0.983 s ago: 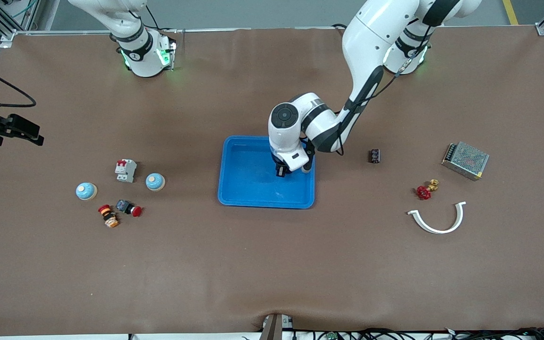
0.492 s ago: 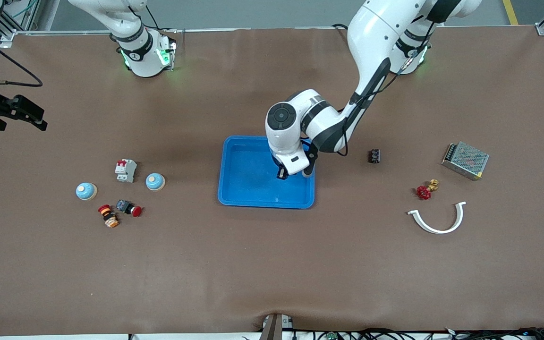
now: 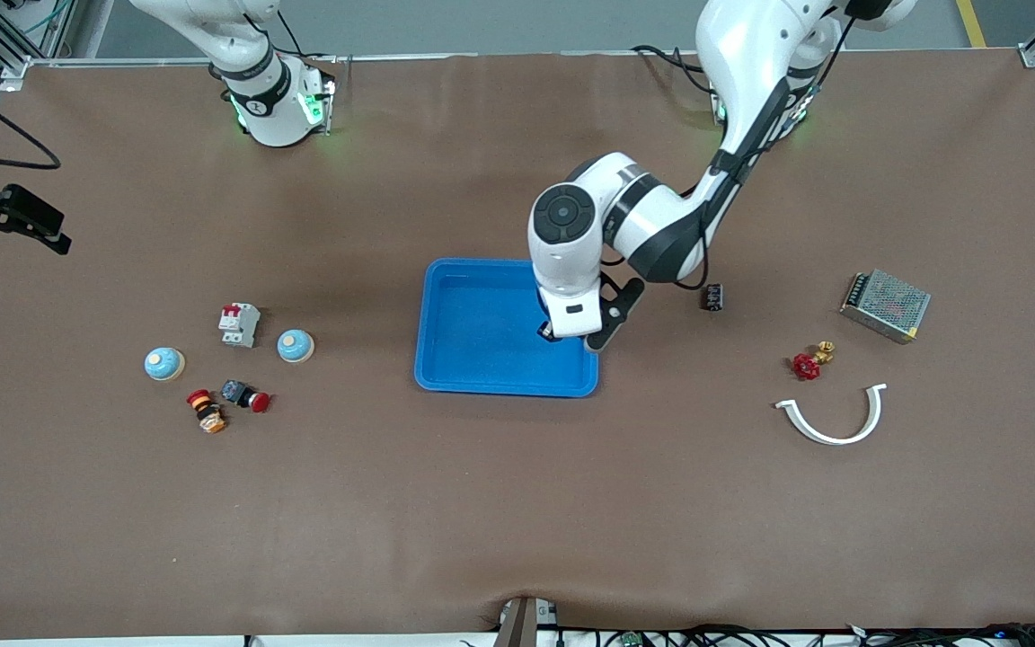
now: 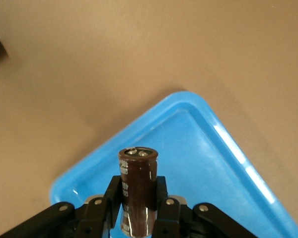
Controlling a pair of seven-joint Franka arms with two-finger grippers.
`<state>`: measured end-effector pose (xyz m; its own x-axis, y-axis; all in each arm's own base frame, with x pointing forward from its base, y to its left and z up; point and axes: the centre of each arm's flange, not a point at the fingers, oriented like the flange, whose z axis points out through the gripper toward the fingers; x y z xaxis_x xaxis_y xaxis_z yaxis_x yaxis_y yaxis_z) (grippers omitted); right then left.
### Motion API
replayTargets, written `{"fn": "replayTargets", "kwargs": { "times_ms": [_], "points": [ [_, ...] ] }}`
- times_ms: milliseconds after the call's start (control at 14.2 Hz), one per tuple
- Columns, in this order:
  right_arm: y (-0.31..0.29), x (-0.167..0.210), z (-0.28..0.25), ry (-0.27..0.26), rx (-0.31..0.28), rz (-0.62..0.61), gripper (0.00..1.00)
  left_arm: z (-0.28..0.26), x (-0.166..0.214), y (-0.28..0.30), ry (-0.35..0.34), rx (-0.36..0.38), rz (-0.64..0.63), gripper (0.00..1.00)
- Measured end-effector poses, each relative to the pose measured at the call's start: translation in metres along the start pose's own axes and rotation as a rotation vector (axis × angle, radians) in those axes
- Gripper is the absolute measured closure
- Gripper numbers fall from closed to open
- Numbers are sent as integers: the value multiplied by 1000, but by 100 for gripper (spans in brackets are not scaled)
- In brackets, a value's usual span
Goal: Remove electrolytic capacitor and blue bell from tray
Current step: 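Grasp the second capacitor with the left gripper and lift it out, then carry the capacitor with the left gripper and set it beside the first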
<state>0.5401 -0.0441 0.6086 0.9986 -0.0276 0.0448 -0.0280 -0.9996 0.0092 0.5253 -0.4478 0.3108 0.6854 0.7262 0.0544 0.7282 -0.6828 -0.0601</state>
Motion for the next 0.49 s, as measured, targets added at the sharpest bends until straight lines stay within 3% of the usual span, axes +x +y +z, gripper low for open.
{"fn": "replayTargets", "kwargs": {
  "times_ms": [492],
  "points": [
    [2, 6, 8, -15, 2, 2, 0, 7, 45, -46, -7, 68, 344, 68]
  ]
}}
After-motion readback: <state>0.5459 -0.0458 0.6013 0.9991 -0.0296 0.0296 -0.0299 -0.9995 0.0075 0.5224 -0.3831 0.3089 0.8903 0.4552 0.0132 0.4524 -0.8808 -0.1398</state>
